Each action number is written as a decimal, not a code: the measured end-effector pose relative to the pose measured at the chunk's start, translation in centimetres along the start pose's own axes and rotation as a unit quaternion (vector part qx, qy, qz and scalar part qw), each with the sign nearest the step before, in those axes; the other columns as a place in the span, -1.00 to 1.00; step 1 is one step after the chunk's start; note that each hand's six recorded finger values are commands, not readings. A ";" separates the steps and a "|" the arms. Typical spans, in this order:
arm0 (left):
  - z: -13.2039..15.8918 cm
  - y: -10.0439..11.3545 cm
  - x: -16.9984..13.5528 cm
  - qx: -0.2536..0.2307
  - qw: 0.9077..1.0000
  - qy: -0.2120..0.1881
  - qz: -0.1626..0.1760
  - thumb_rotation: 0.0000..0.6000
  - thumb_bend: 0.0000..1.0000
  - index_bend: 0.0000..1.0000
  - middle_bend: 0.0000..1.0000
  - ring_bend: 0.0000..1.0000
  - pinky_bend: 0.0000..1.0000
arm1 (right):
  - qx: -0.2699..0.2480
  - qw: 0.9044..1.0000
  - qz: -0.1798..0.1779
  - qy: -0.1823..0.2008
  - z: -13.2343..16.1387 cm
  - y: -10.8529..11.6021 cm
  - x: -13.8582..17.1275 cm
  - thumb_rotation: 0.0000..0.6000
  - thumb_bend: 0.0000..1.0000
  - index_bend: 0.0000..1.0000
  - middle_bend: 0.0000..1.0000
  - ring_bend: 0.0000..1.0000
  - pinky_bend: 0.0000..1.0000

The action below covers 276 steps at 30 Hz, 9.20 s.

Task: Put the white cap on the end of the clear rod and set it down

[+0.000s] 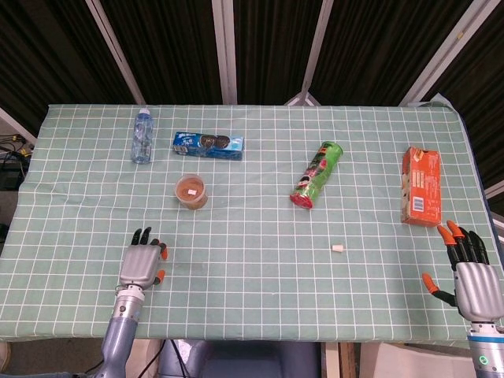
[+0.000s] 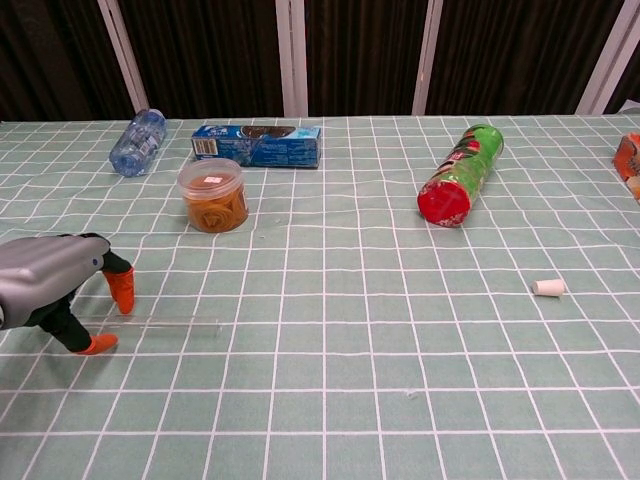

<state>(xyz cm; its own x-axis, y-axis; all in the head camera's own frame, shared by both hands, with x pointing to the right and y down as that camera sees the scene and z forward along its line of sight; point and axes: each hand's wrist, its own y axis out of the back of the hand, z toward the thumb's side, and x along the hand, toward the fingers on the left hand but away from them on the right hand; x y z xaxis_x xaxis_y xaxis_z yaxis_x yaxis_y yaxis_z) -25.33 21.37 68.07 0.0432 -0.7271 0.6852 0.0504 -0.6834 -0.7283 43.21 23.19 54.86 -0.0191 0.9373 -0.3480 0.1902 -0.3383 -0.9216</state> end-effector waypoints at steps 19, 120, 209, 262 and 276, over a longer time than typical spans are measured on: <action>0.9 -0.3 0.2 0.008 1.000 0.006 -0.012 1.00 -0.03 0.02 -0.30 -0.89 -1.00 | -0.004 1.000 -0.002 0.001 0.0 0.1 0.0 1.00 -0.36 -1.00 -1.00 -1.00 -1.00; 3.6 13.7 5.7 -0.119 0.958 -0.198 0.172 1.00 0.27 0.17 0.00 -0.78 -1.00 | 0.078 0.986 0.147 0.033 9.9 -14.4 -9.6 1.00 -0.36 -0.09 -0.60 -0.93 -1.00; 10.4 13.1 9.6 -0.242 0.957 -0.127 0.096 1.00 0.27 0.17 0.00 -0.76 -1.00 | 0.200 0.956 -0.108 0.187 18.5 -0.9 -17.2 1.00 -0.28 0.18 -0.54 -0.91 -1.00; 11.5 12.3 11.1 -0.301 0.949 -0.067 0.064 1.00 0.28 0.17 0.00 -0.76 -1.00 | 0.260 0.913 -0.181 0.256 28.9 -5.3 -19.6 1.00 -0.28 0.18 -0.54 -0.90 -1.00; 12.7 12.0 10.4 -0.312 0.946 -0.071 0.058 1.00 0.28 0.17 -0.01 -0.76 -1.00 | 0.253 0.915 -0.178 0.258 29.0 -5.8 -19.6 1.00 -0.28 0.18 -0.54 -0.90 -1.00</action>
<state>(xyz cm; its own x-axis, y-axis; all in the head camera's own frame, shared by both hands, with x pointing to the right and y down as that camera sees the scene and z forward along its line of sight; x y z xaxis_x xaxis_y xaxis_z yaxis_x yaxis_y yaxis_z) -11.57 6.41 66.55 0.1479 -0.8130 0.5631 -0.5593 -0.5383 -0.6304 13.99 4.32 62.04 0.4995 0.8663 -0.0024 -0.2197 0.1240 -0.9676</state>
